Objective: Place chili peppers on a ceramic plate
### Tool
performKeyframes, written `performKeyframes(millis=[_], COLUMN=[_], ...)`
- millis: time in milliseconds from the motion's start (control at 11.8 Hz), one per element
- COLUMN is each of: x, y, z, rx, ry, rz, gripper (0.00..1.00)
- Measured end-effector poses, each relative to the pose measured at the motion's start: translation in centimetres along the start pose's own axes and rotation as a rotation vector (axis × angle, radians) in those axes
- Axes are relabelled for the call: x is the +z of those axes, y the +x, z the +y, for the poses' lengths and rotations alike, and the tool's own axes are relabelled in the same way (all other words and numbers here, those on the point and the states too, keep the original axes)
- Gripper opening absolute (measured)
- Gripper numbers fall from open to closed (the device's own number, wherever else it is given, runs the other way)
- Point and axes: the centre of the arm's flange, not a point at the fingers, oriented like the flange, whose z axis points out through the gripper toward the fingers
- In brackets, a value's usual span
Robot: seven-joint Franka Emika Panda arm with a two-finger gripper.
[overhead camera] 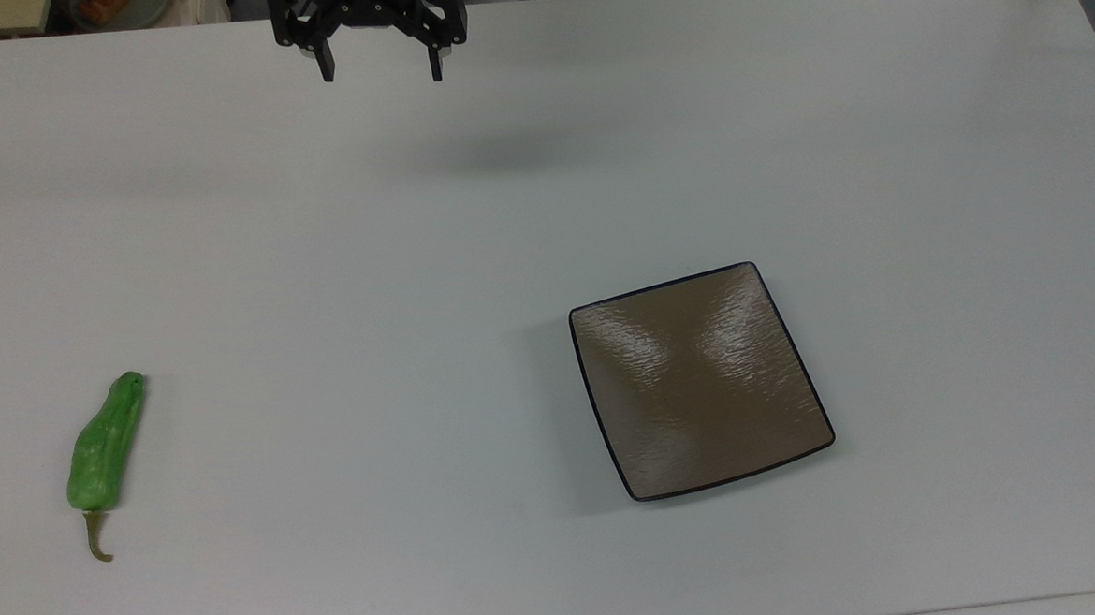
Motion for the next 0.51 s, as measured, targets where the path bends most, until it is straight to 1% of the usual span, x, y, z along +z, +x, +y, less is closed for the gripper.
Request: performKeyframes(millis=[508], x=[0.6], y=[-0.1], z=[1.5], rx=[-0.014], ry=[-0.002], rz=[-0.013], gripper=[1.0])
